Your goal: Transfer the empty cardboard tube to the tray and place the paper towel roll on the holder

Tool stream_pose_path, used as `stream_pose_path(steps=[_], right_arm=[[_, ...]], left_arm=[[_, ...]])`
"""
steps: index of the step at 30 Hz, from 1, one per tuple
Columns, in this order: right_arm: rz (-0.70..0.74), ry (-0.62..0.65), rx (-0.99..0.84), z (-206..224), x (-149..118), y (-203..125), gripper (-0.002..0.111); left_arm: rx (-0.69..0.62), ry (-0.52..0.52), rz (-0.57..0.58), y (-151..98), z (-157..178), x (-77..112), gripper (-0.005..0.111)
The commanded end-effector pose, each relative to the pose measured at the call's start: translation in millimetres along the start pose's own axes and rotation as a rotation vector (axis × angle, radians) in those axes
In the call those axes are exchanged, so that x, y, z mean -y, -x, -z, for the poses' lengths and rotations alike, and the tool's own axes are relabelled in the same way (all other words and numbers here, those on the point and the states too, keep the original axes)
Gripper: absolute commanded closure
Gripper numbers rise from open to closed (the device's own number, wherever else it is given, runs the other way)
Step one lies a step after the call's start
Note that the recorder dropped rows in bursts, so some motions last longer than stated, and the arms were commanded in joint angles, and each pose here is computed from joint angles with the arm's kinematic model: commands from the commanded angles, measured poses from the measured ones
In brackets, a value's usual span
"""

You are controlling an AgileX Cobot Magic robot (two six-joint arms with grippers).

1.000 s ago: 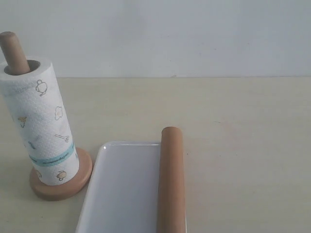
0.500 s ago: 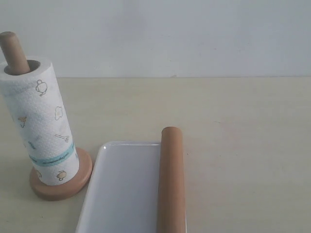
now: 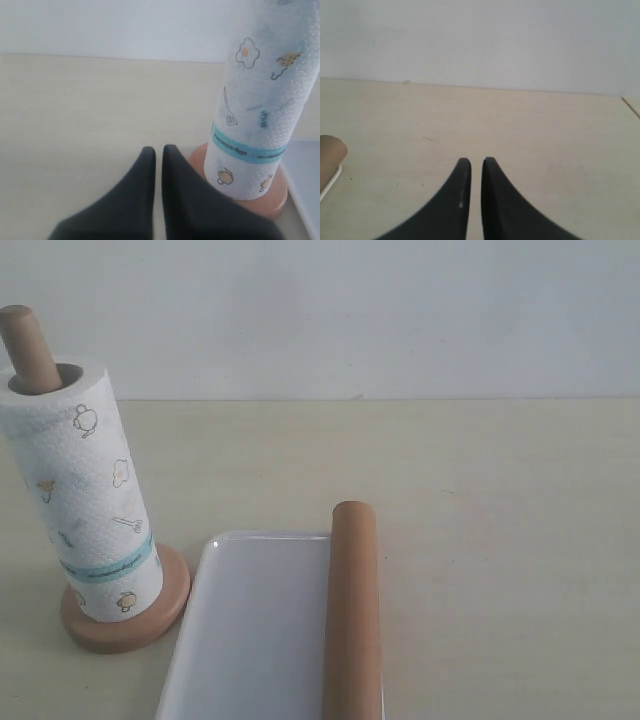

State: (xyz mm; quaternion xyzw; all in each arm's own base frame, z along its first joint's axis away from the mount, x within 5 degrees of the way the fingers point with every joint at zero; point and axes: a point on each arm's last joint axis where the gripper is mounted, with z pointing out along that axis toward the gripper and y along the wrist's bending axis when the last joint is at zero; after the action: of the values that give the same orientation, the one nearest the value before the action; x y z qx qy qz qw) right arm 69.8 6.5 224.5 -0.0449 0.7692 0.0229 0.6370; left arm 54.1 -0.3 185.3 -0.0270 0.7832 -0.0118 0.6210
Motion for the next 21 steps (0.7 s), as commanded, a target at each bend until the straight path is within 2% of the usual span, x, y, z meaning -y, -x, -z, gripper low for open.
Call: stream_pose_path(steps=[1,7,10,15,21], right_arm=[[0.012,-0.011,0.004,2.0,0.5,-12.1,0.1],[0.014,-0.012,0.035,5.7,0.0,-33.1,0.1],[0.012,-0.013,0.069,8.4,0.0,-32.3,0.1],[0.007,-0.044,0.051,8.4,1.7,-33.8,0.1],[-0.012,-0.079,-0.053,8.5,3.7,-43.3,0.1]], left_arm=[[0.001,-0.005,0.007,-0.7,-0.2,0.3,0.103],[0.001,-0.005,0.007,-0.7,-0.2,0.3,0.103],[0.001,-0.005,0.007,-0.7,-0.2,0.3,0.103],[0.001,-0.005,0.007,-0.7,-0.2,0.3,0.103],[0.001,-0.005,0.007,-0.7,-0.2,0.3,0.103]])
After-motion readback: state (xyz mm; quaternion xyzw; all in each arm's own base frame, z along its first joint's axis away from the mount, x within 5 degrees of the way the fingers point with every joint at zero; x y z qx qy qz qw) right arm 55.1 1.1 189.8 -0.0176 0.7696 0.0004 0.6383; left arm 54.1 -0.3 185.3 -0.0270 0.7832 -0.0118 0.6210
